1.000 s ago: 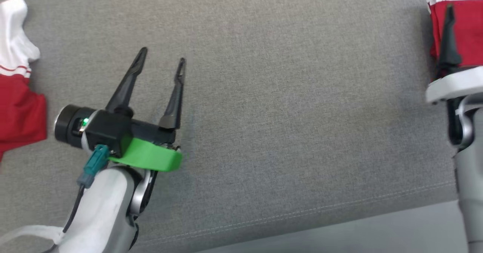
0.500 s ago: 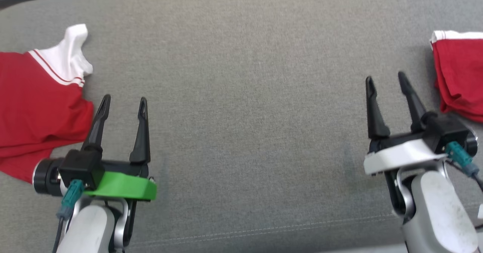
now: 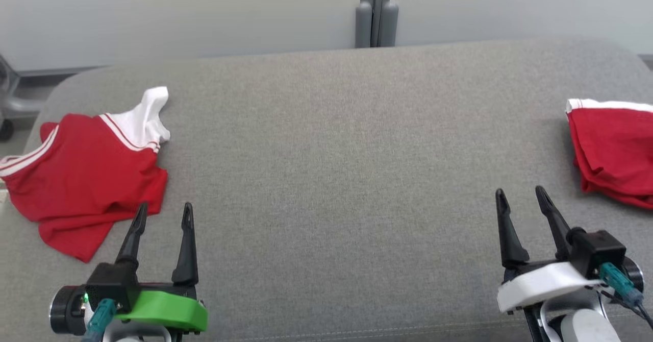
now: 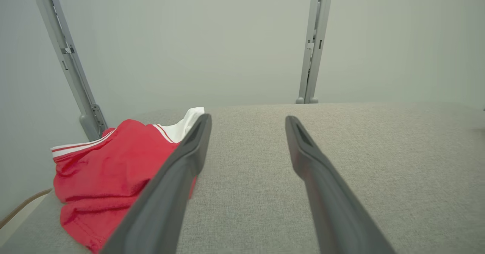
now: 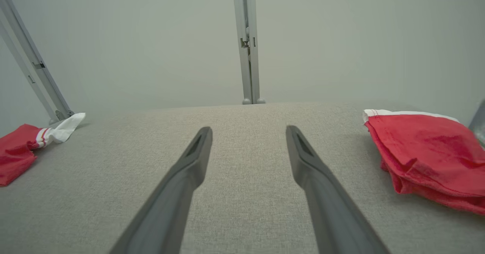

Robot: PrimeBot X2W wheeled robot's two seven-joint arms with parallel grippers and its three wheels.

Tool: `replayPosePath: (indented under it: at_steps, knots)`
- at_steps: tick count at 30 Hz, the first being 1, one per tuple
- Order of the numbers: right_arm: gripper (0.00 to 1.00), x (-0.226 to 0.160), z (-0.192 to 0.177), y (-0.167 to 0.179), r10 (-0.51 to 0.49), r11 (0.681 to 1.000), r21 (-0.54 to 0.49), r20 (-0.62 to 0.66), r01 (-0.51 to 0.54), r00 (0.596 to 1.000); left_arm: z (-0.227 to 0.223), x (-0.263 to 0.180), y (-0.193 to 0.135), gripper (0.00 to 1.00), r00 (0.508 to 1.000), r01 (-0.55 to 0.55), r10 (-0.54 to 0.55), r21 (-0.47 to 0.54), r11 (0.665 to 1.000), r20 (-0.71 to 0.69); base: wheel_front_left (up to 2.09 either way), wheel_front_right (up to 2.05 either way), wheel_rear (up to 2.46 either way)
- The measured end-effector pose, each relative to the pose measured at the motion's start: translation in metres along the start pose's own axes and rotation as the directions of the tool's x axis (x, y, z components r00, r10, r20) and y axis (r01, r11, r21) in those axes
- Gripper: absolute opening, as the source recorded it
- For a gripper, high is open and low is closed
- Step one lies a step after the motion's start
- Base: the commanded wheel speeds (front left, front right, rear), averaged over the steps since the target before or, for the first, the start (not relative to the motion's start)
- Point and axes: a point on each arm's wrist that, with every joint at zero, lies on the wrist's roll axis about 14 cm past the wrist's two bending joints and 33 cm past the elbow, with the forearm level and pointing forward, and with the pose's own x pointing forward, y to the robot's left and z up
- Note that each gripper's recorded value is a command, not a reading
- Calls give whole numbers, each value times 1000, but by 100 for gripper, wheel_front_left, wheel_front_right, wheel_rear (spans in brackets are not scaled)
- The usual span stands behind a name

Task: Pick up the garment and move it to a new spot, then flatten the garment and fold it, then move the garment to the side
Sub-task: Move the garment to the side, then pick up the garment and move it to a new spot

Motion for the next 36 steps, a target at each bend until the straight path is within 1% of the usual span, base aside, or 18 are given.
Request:
replayPosePath:
  at_steps: [8,13,27,36]
  knots:
    - [100,-16,16,0,-4,1000,-15,30,4,1000,10,-12,1,100,1000,0,0,2,1000,23,0,0,0]
    - [100,-19,21,2,1,1000,-9,41,0,999,7,-14,2,100,1000,2,-2,-2,1000,6,0,0,0]
    - [100,-21,19,2,-2,1000,0,32,2,999,1,-16,3,100,1000,-6,5,-10,1000,-19,0,0,0]
    - [100,-17,13,15,40,999,10,16,-40,999,6,-19,13,100,999,-46,46,-8,999,-7,0,0,0]
